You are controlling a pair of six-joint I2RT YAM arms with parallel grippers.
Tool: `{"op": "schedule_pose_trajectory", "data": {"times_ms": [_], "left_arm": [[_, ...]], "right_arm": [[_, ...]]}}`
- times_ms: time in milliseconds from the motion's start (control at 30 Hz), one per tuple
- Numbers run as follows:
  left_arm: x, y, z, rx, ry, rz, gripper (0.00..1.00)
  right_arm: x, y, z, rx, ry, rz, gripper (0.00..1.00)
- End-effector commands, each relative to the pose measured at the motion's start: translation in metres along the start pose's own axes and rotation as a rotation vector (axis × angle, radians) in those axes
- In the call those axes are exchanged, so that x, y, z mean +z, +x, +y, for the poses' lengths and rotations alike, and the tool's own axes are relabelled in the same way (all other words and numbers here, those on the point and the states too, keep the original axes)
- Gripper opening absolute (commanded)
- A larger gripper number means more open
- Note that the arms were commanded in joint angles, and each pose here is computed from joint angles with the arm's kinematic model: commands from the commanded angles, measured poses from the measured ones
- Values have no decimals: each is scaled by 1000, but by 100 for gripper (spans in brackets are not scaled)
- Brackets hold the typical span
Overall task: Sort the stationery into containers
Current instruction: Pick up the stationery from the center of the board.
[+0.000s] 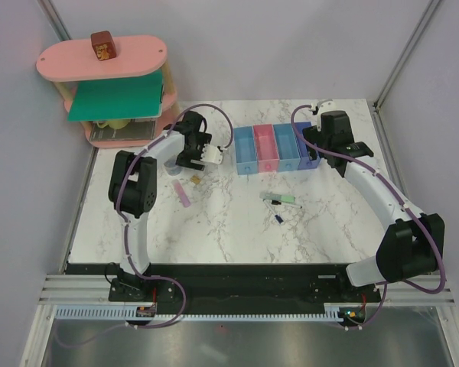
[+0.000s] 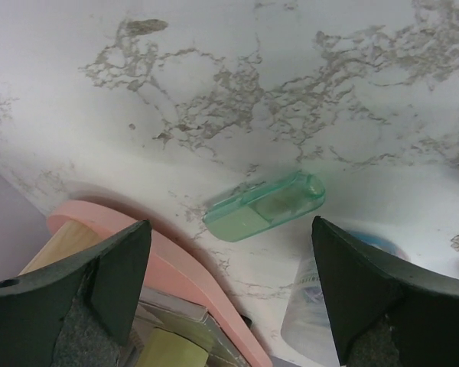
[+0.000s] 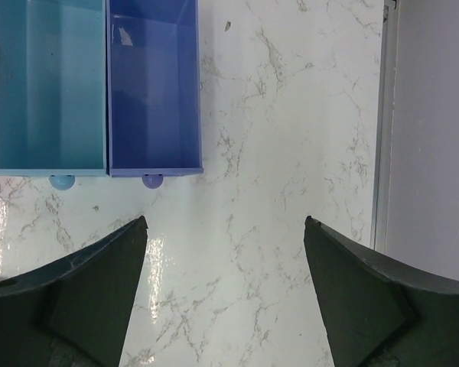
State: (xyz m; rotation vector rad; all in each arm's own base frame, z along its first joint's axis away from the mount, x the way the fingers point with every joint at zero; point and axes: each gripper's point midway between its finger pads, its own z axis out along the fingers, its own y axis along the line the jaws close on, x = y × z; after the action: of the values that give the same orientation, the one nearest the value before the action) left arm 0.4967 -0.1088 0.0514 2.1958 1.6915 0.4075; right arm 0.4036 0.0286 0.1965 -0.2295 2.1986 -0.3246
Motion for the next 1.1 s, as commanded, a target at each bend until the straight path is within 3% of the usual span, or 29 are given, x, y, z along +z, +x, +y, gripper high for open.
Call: {"op": "schedule_pose_trajectory", "data": {"times_ms": [0,167,400,633,667,733,800,933,1067], "left_arm": [[16,12,-8,89,55,42,91],[28,20,-11,114,81,62,84],[31,14,-22,106,129,13,53],[27,2,-44,86,207,-61,52],[26,1,-48,87,222,-68,48],[27,-4,-55,90,245,-83,28],[28,-6,-63,88,276,-86,2],[27,-11,-72,64,305,-95,2],[21,-16,-75,14,314,-118,2]], "right_arm": [[-14,-27,-7,45,1,-74,91],[-14,-26,-7,42,0,-70,91],[-14,-26,-7,46,0,-69,91],[-14,-29,-6,50,-9,-73,90],[-14,-29,-5,49,-10,-73,90],[-15,-28,-5,49,-10,-73,90],[-15,-29,-6,49,-9,-74,90],[-16,-28,-4,46,-23,-73,90],[-20,-24,17,-36,-154,-64,90]]}}
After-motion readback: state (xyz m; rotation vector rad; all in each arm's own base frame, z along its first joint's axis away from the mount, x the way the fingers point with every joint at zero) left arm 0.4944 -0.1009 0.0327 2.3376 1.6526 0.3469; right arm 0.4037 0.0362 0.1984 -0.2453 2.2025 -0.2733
